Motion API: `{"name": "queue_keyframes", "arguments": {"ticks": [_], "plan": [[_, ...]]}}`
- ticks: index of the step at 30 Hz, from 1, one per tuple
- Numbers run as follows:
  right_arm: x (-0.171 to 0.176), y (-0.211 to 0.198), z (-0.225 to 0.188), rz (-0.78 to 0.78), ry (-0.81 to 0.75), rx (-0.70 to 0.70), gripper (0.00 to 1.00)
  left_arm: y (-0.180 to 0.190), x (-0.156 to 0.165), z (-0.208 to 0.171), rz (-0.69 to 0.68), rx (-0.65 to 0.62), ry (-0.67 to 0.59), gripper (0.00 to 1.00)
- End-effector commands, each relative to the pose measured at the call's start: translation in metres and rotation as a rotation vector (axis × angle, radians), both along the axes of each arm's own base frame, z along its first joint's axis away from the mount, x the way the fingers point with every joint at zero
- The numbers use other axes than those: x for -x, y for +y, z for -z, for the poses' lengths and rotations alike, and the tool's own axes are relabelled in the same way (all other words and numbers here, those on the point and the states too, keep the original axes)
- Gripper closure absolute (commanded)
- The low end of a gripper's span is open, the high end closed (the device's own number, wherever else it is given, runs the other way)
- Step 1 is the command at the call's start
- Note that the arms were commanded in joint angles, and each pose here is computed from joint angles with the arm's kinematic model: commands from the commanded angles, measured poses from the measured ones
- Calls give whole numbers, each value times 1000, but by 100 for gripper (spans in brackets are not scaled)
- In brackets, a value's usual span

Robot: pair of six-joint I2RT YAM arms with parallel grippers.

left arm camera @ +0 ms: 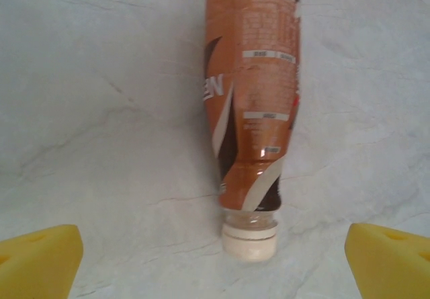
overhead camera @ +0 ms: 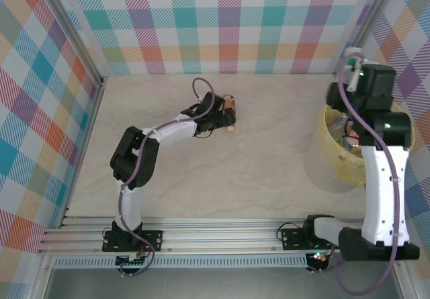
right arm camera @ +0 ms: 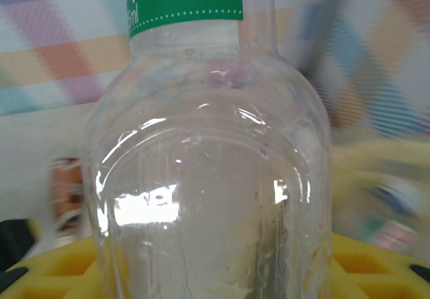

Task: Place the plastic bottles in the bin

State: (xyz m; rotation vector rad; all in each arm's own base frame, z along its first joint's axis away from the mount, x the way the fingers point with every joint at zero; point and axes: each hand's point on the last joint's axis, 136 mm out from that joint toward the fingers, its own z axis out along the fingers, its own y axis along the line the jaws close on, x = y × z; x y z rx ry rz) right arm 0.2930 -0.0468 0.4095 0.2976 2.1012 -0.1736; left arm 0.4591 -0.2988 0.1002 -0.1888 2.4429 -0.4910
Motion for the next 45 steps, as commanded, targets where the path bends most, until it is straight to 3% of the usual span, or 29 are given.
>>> {"name": "queue_keyframes", "arguments": {"ticks": [1, 10, 14, 16, 19, 21, 25, 29, 33, 39, 45], "plan": [[52, -52, 10, 232, 115, 75, 50, -10, -1, 5, 48, -29, 33, 0], [95, -116, 64, 549, 323, 50, 46, -30, -10, 20, 61, -145, 38, 0], [84, -112, 76, 508, 332, -4, 31, -38, -14, 35, 65, -180, 54, 0], [86, -117, 74, 541, 343, 7, 15, -41, -15, 41, 63, -199, 64, 0], [91, -124, 62, 586, 329, 38, 2, -42, -13, 48, 55, -225, 71, 0], [90, -120, 53, 575, 286, 23, 0, -42, -13, 52, 51, -235, 76, 0], [64, -75, 34, 344, 104, -143, 0, -43, -14, 59, 55, -242, 83, 2], [33, 9, 1, -83, -118, -425, 0, -44, -16, 63, 59, -254, 87, 7], [20, 70, -20, -420, -196, -646, 0, -42, -18, 70, 56, -280, 90, 14], [9, 96, -5, -500, -147, -667, 0, -47, -17, 72, 78, -261, 108, 41], [-11, 120, 18, -551, -76, -716, 0, -54, -12, 47, 130, -209, 56, 59]]}}
